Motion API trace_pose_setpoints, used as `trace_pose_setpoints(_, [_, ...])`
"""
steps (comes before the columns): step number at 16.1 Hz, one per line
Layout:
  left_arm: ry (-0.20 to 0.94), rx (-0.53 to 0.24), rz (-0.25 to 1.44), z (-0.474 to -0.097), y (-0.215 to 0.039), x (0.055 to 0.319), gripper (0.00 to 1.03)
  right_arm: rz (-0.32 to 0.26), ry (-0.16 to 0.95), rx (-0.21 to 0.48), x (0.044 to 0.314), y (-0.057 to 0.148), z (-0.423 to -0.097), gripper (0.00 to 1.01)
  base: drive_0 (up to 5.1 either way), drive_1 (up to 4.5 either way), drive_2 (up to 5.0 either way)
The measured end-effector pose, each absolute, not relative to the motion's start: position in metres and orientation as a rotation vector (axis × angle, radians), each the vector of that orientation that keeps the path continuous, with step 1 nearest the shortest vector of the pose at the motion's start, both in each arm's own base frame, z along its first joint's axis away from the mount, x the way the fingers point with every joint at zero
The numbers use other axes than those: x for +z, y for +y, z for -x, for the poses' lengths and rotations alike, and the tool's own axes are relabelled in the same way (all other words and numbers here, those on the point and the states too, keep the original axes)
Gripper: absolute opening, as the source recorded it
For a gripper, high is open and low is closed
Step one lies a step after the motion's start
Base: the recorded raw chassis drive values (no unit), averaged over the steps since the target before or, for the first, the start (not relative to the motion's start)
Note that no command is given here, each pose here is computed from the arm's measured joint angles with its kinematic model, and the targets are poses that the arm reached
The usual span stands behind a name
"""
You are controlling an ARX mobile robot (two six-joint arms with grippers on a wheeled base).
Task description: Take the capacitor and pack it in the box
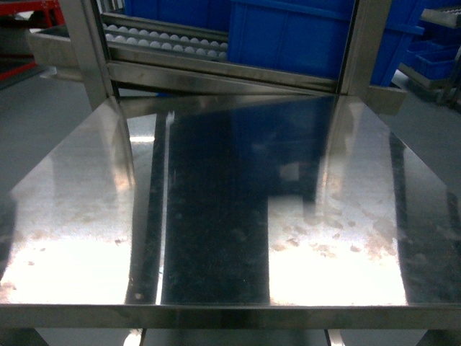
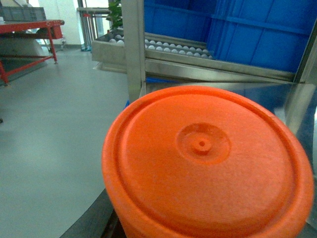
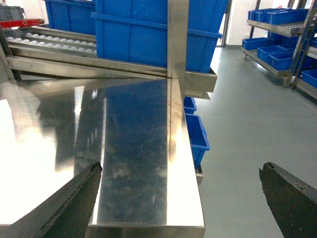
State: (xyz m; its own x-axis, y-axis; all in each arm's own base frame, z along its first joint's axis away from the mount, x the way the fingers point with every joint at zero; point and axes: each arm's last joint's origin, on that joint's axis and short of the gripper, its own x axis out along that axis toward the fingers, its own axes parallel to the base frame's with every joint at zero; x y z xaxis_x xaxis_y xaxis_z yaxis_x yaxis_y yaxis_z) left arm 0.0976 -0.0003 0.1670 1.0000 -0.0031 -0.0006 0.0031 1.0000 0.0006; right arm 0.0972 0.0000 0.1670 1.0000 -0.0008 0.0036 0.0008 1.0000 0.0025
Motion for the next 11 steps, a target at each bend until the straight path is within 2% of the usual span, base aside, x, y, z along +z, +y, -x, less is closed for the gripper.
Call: trace_pose_setpoints(11, [0.004,-0.002,-0.001,-0.0976,-0.0003,0.1666,0.44,-0.002,-0.003,0.0,0.1669,0.0,-0.0972,0.98,0.0,0.0,0.0])
